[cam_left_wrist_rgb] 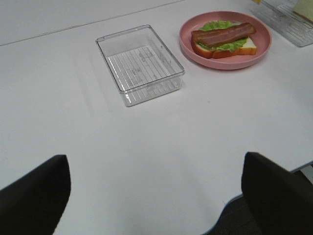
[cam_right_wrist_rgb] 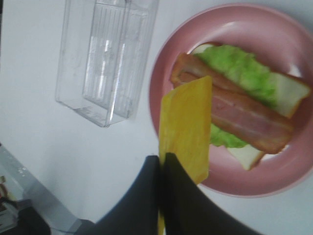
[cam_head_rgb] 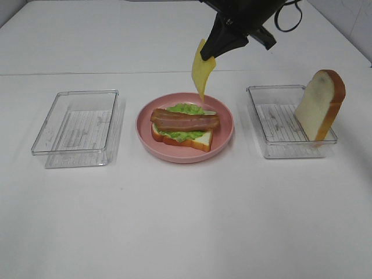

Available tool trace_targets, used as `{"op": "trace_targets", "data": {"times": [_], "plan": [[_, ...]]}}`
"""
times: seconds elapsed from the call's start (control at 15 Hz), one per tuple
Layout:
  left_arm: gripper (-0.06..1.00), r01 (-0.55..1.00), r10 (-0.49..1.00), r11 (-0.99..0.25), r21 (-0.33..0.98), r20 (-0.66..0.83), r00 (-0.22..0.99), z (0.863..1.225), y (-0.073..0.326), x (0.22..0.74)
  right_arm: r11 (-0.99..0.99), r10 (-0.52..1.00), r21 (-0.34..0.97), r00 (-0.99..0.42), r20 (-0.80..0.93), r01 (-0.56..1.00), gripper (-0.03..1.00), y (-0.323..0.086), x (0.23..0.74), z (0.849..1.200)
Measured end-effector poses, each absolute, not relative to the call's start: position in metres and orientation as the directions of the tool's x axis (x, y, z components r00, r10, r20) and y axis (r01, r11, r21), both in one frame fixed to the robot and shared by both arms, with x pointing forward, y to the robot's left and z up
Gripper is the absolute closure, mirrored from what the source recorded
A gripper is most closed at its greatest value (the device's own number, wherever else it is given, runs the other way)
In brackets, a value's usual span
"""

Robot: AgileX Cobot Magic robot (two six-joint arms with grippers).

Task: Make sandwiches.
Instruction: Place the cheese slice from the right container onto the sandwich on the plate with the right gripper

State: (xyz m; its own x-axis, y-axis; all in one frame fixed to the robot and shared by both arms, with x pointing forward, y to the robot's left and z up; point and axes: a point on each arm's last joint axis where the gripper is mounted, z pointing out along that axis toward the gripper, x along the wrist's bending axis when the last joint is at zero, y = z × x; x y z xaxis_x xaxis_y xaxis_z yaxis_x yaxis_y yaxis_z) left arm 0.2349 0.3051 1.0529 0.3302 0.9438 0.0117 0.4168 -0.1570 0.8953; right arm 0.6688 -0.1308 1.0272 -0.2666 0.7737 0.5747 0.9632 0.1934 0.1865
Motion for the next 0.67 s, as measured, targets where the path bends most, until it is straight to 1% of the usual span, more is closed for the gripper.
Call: {"op": "trace_targets", "data": {"times": [0.13, 0.27, 0.47, 0.67], "plan": [[0.05, 0.417, 0.944, -0.157, 0.895, 0.012, 0.330, 1.053, 0.305, 0.235, 0.185, 0.735, 0.163, -0.247, 0.631, 0.969, 0.97, -0.127, 0.665, 1.011], [0.05, 0.417, 0.944, -0.157, 0.895, 0.012, 0.330, 1.053, 0.305, 0.235, 0.147, 0.662, 0.147, -0.207, 0.720, 0.978, 0.97, -0.121, 0.657, 0.984], [0.05, 0.417, 0.944, -0.157, 0.895, 0.012, 0.330, 1.053, 0.305, 0.235, 0.104, 0.616, 0.163, -0.193, 0.763, 0.981, 0.97, -0.118, 0.657, 0.974], [0.05, 0.417, 0.944, -0.157, 0.895, 0.012, 0.330, 1.053, 0.305, 0.235, 0.052, 0.560, 0.119, -0.127, 0.819, 0.992, 0.97, -0.112, 0.664, 0.953]]}}
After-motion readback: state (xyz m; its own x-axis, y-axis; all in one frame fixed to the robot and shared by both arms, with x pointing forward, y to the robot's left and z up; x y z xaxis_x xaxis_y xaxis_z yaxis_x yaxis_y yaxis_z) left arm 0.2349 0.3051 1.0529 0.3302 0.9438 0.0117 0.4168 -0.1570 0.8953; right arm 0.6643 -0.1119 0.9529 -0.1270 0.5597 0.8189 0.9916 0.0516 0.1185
